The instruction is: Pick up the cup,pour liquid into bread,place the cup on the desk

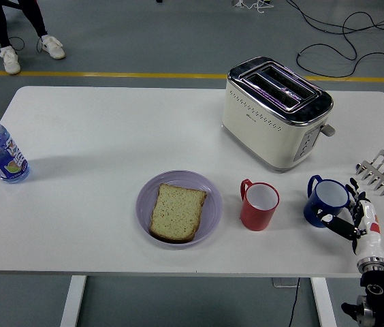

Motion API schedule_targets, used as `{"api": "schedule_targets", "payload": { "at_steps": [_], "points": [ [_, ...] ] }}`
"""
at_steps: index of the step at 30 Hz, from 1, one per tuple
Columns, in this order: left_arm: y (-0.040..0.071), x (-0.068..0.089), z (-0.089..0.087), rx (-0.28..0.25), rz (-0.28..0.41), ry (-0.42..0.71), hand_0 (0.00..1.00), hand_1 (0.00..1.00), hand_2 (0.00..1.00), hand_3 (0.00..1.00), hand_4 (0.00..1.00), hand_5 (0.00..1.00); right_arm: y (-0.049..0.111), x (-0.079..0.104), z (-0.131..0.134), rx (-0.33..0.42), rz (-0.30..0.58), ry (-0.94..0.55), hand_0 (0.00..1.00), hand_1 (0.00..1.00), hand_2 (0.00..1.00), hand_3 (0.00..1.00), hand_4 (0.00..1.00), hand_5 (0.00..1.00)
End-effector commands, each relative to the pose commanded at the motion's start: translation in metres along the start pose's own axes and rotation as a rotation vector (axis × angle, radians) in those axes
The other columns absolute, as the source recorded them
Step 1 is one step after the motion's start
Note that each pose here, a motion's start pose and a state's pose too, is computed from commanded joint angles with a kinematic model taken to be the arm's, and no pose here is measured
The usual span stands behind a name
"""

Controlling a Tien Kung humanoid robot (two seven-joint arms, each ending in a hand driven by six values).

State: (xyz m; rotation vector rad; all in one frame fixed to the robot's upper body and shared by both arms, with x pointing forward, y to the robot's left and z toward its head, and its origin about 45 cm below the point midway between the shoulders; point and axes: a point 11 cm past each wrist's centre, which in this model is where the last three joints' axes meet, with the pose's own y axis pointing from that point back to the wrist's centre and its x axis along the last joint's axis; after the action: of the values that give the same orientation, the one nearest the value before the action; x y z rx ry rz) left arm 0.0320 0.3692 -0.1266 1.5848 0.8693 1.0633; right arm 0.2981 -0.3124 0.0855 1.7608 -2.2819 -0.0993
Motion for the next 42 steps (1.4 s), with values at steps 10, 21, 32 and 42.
{"api": "schedule_targets", "payload": {
  "at_steps": [10, 21, 32, 42],
  "points": [
    [0.0, 0.0, 0.001, -0.002, 0.0, -0.001, 0.655, 0.693, 0.713, 0.608, 0.344, 0.926, -0.001, -0.011, -0.001, 0.001, -0.024, -0.009, 0.931, 0.852, 0.942, 0.998, 0.991, 0.071],
    [0.0, -0.001, 0.002, -0.003, -0.002, -0.003, 0.655, 0.692, 0.713, 0.608, 0.346, 0.927, -0.007, -0.011, -0.003, 0.001, -0.002, -0.018, 0.924, 0.837, 0.93, 0.998, 0.991, 0.073],
    [0.0, -0.002, 0.004, -0.006, -0.002, -0.002, 0.655, 0.692, 0.713, 0.608, 0.346, 0.929, -0.011, -0.012, 0.001, -0.013, 0.022, -0.03, 0.833, 0.752, 0.857, 0.929, 0.984, 0.075],
    [0.001, -0.001, 0.005, -0.007, -0.002, -0.004, 0.655, 0.692, 0.712, 0.608, 0.346, 0.93, -0.011, -0.014, 0.007, -0.031, 0.023, -0.048, 0.728, 0.67, 0.771, 0.85, 0.973, 0.073]
  ]
}}
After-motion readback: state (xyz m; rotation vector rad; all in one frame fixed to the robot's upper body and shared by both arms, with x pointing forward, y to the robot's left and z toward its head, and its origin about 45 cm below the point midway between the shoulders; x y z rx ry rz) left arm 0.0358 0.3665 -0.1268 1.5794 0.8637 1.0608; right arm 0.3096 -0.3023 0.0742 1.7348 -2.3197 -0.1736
